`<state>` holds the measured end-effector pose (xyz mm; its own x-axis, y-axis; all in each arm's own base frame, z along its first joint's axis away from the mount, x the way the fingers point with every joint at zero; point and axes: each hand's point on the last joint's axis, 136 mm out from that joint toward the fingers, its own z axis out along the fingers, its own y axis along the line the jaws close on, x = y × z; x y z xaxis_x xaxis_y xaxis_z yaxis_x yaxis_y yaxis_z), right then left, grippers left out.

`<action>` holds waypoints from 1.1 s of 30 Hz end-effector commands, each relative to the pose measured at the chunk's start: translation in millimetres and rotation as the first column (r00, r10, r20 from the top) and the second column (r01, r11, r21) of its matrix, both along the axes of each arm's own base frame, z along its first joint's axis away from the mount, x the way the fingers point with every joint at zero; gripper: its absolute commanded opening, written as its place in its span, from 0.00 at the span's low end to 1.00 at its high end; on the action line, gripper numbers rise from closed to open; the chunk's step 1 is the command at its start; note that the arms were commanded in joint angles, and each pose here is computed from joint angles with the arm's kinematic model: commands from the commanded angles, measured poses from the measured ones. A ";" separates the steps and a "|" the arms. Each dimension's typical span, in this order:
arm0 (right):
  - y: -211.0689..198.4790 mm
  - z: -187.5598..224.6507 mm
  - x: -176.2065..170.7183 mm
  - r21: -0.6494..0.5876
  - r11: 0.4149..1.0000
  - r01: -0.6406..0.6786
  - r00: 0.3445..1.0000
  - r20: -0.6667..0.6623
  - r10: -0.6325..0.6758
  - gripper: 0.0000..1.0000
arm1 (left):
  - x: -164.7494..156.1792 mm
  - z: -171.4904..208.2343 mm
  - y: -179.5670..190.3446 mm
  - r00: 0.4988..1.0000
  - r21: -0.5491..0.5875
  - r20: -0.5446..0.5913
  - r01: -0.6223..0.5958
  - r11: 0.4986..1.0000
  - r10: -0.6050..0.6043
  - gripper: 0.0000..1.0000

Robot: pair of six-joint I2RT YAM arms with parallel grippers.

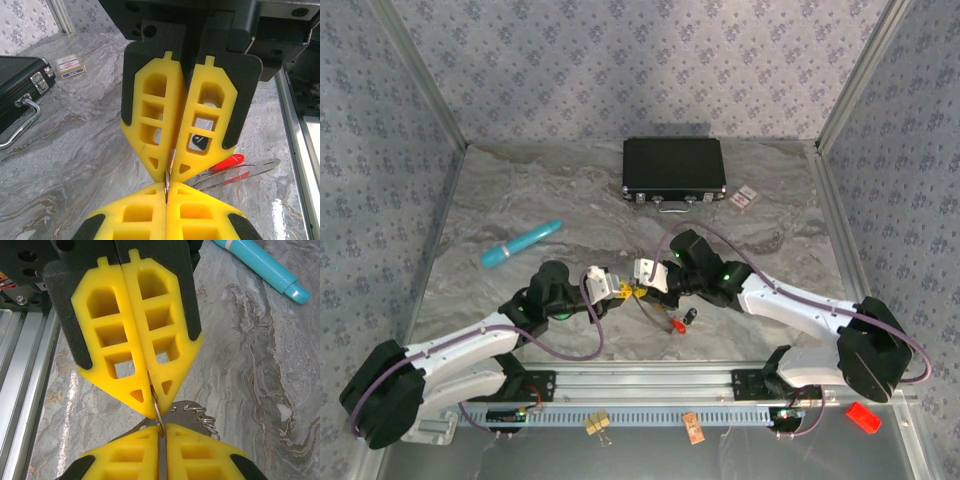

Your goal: Put the keys on the keyring

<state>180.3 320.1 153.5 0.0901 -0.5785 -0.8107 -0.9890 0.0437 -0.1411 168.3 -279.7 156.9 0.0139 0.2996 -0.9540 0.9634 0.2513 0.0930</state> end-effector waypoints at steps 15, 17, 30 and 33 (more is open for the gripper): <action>7.1 15.7 -2.9 0.073 0.996 -0.043 0.999 -0.026 0.045 0.00 | -0.1 9.8 -7.6 0.999 -0.019 0.023 0.027 0.999 -0.027 0.06; 7.2 15.6 -3.4 0.076 0.996 -0.046 0.998 -0.030 0.049 0.00 | 0.6 9.1 -8.7 0.999 -0.019 0.022 0.028 0.999 -0.028 0.06; 5.1 14.5 -2.4 0.082 0.996 -0.043 0.998 -0.045 0.047 0.00 | 2.6 9.8 -11.4 0.999 -0.014 0.038 0.036 0.999 -0.036 0.06; 3.7 15.1 2.3 0.080 0.997 -0.016 0.999 -0.039 0.019 0.02 | 3.1 10.1 -10.5 0.998 -0.011 0.047 0.032 0.999 -0.032 0.00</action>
<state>183.4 316.7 152.8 0.0587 -0.5641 -0.8236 -0.9939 0.0438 -0.1008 171.6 -283.5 153.8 0.0276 0.3044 -0.9522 0.9639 0.2441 0.1060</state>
